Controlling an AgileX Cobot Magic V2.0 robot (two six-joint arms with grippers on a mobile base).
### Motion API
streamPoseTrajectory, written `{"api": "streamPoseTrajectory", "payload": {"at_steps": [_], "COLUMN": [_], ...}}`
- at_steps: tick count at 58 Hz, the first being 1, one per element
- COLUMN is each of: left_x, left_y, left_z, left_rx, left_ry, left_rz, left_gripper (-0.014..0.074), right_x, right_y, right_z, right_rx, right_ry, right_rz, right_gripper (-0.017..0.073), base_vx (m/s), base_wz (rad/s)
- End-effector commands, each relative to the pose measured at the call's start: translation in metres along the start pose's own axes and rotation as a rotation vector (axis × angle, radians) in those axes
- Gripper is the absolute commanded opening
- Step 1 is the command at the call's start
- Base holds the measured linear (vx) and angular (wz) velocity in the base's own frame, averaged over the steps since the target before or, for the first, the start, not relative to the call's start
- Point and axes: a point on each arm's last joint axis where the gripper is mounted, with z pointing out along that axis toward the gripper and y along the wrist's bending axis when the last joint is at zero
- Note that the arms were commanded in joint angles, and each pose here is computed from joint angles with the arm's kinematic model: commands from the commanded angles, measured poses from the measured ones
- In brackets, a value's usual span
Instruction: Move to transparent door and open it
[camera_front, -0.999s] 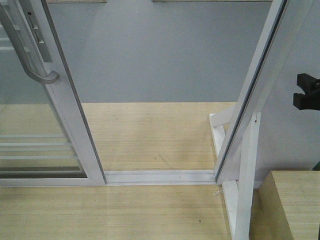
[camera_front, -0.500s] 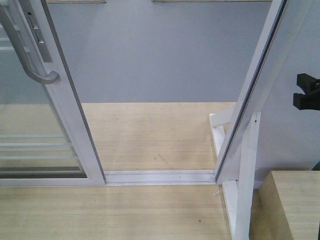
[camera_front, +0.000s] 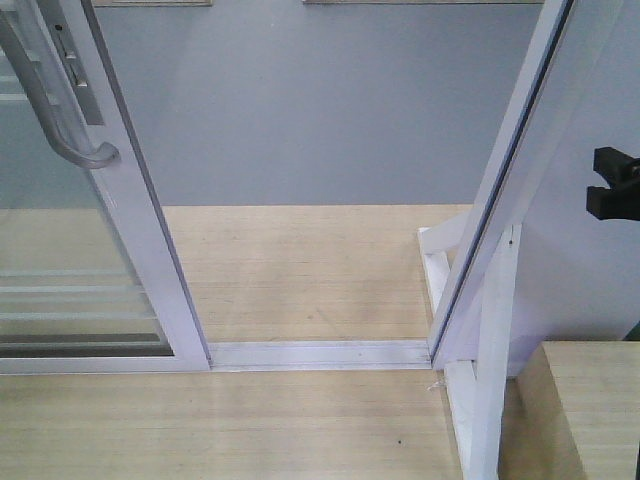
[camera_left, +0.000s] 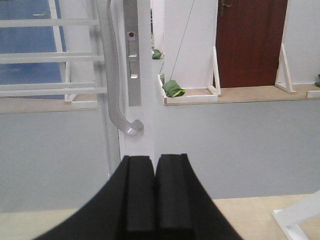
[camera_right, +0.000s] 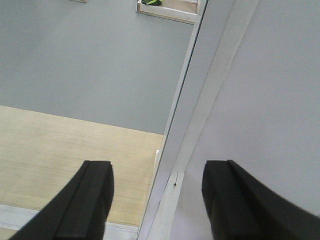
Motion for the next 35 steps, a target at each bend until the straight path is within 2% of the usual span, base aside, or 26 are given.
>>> {"api": "streamPoseTrajectory", "payload": {"at_steps": [1, 35], "left_x": [-0.0030, -0.0030], "left_y": [-0.0006, -0.0006], "left_z": [0.0011, 0.0011], "left_rx": [0.009, 0.009], "left_ry": [-0.055, -0.055], "left_rz": [-0.002, -0.002], "left_gripper": [-0.0008, -0.0008], "right_x": [-0.0158, -0.0148], "right_y": [-0.0060, -0.0060], "right_z": [-0.0050, -0.0056], "right_rx": [0.045, 0.050], "right_ry": [-0.102, -0.106], "right_rz": [0.001, -0.009], "right_gripper": [0.0455, 0.0445], "base_vx": [0.00, 0.00], "base_wz": [0.00, 0.00]}}
